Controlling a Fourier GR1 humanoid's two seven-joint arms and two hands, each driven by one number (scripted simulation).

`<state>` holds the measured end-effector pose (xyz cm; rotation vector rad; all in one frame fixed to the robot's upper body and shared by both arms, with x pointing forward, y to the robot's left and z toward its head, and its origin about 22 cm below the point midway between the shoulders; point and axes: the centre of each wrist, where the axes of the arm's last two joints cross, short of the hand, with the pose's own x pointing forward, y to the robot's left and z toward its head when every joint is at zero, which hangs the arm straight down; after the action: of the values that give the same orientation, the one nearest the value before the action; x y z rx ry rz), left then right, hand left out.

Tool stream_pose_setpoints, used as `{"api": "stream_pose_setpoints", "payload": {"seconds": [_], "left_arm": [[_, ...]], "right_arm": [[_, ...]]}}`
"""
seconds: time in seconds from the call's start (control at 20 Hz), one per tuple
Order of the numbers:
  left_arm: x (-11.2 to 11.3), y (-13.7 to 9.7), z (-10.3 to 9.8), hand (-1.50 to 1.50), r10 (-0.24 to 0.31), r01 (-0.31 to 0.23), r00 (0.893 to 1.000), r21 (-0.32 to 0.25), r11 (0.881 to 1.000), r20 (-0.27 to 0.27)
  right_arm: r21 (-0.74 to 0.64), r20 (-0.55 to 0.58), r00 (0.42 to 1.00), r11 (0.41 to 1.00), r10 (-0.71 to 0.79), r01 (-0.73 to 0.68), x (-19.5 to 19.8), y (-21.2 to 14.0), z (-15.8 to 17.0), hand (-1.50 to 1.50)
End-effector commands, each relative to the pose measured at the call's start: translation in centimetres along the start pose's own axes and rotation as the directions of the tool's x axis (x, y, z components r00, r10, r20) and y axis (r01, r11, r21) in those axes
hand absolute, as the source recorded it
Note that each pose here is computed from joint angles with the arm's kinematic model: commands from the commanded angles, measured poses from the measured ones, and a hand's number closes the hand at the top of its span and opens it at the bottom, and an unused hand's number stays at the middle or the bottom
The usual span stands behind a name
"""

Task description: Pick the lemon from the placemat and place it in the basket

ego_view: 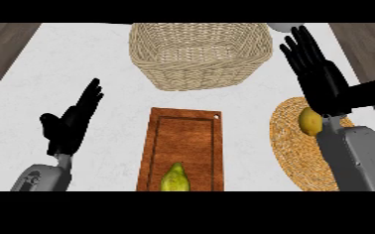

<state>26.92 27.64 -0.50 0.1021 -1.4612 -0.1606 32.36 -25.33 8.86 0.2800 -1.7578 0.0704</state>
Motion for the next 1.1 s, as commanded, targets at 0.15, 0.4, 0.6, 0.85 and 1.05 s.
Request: {"api": "stream_pose_setpoints", "payload": {"seconds": [0.15, 0.4, 0.6, 0.85, 1.05], "left_arm": [[-4.1, 0.6, 3.2, 0.00, 0.064, -0.043, 0.966, 0.092, 0.995, -0.249], [-6.4, -0.3, 5.0, 0.00, 0.048, -0.020, 0.903, 0.070, 0.997, -0.428], [-5.7, -0.2, 5.3, 0.00, 0.052, -0.027, 0.902, 0.066, 0.997, -0.428], [-6.6, 1.2, 6.0, 0.00, 0.055, -0.023, 0.900, 0.079, 0.997, -0.433], [-7.0, 1.5, 6.5, 0.00, 0.057, -0.016, 0.887, 0.093, 0.996, -0.459]], "right_arm": [[-0.105, 0.133, 0.989, 0.993, 0.065, -0.051, 3.2, -6.7, -0.9, 1.50], [0.107, 0.145, 0.978, 0.980, 0.151, -0.167, -2.9, -3.5, -0.5, 1.50], [-0.035, 0.111, 0.914, 0.921, 0.390, -0.388, -4.9, 2.8, -1.1, -1.50], [-0.107, -0.110, 0.673, 0.665, 0.731, -0.739, -0.9, -2.7, -1.7, -1.50], [-0.094, -0.240, 0.415, 0.404, 0.878, -0.910, 5.3, -5.8, -2.9, -1.50]]}}
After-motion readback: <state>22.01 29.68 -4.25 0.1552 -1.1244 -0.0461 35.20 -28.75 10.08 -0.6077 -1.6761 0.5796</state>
